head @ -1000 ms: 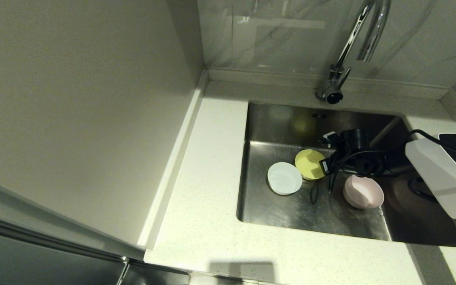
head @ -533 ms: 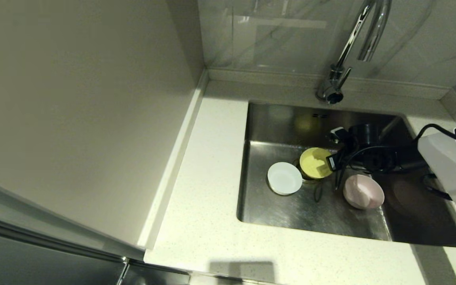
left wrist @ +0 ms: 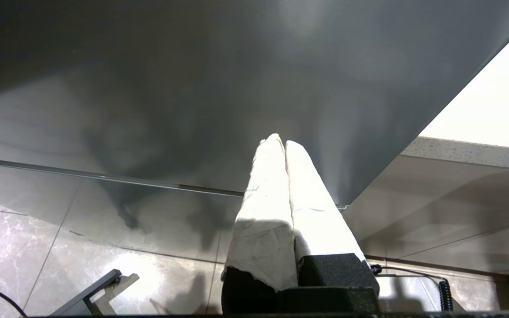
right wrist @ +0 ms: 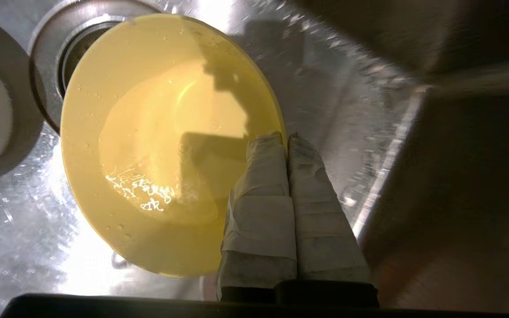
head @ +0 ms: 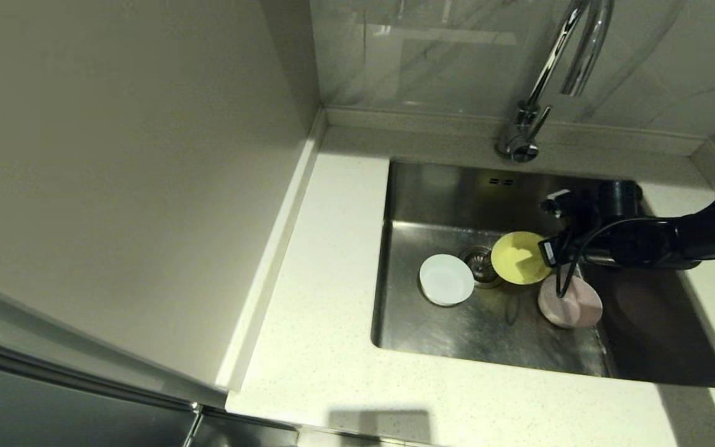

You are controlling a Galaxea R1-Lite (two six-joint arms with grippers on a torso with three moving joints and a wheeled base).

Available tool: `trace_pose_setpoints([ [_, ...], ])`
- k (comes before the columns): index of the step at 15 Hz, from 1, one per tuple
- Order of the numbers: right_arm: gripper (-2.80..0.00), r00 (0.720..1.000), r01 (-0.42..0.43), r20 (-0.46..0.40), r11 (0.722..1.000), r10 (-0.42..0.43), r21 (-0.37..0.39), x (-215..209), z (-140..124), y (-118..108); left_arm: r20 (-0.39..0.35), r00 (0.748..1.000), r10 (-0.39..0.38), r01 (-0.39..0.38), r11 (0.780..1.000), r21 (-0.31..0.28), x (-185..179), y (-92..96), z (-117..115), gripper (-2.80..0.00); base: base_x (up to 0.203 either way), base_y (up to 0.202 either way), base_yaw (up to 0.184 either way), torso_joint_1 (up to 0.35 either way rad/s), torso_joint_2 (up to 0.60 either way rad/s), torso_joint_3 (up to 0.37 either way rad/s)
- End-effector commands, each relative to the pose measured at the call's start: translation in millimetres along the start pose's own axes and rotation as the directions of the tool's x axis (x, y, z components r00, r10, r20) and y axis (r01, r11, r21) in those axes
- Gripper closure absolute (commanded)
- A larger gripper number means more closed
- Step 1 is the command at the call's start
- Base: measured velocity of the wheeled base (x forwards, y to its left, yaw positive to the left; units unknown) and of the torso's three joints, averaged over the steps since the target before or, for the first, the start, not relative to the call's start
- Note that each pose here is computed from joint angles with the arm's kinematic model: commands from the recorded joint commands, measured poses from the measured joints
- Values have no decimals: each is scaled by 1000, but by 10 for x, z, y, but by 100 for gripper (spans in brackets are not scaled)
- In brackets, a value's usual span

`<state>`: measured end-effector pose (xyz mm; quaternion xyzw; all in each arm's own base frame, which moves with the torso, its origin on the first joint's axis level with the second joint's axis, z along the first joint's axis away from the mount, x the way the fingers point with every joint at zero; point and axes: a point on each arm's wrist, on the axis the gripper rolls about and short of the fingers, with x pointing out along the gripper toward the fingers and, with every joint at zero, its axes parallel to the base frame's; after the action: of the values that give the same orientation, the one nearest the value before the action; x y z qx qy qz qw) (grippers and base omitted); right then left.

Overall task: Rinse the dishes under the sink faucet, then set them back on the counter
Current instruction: Put a bowl back to the table from the sink

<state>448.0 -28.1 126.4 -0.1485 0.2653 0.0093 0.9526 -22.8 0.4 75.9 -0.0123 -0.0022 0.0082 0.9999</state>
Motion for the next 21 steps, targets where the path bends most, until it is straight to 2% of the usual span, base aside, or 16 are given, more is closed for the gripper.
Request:
trace_pose_setpoints([
  [1,0,998,31,50,999,-31,8,-264,148,-122,2,1000,0,0,1000,0,-1,0,0,0,0,0,0,0,0,0],
  [7,0,988,128,85,991,-131,44,-787,139,-494,2,1000,0,0,1000,0,-1,0,0,0,0,0,0,0,0,0],
  [9,0,973,175,146,984,-179,41,-948,110,-567,2,1000,0,0,1000,0,-1,0,0,0,0,0,0,0,0,0],
  [11,0,927,255,277,967,-251,20,-1098,69,-625,2,1000,0,0,1000,0,-1,0,0,0,0,0,0,0,0,0],
  [12,0,890,297,355,955,-285,21,-1187,80,-642,2,1000,0,0,1000,0,-1,0,0,0,0,0,0,0,0,0],
  [13,0,840,338,440,941,-317,33,-1288,112,-654,2,1000,0,0,1000,0,-1,0,0,0,0,0,0,0,0,0],
  [16,0,647,439,655,893,-391,99,-1581,272,-699,2,1000,0,0,1000,0,-1,0,0,0,0,0,0,0,0,0],
  [17,0,575,465,710,876,-407,125,-1667,323,-709,2,1000,0,0,1000,0,-1,0,0,0,0,0,0,0,0,0],
  [19,0,457,498,783,851,-423,170,-1779,345,-704,2,1000,0,0,1000,0,-1,0,0,0,0,0,0,0,0,0],
  [20,0,406,508,808,840,-427,188,-1813,314,-685,2,1000,0,0,1000,0,-1,0,0,0,0,0,0,0,0,0],
  [21,0,416,507,804,842,-426,184,-1787,236,-655,2,1000,0,0,1000,0,-1,0,0,0,0,0,0,0,0,0],
])
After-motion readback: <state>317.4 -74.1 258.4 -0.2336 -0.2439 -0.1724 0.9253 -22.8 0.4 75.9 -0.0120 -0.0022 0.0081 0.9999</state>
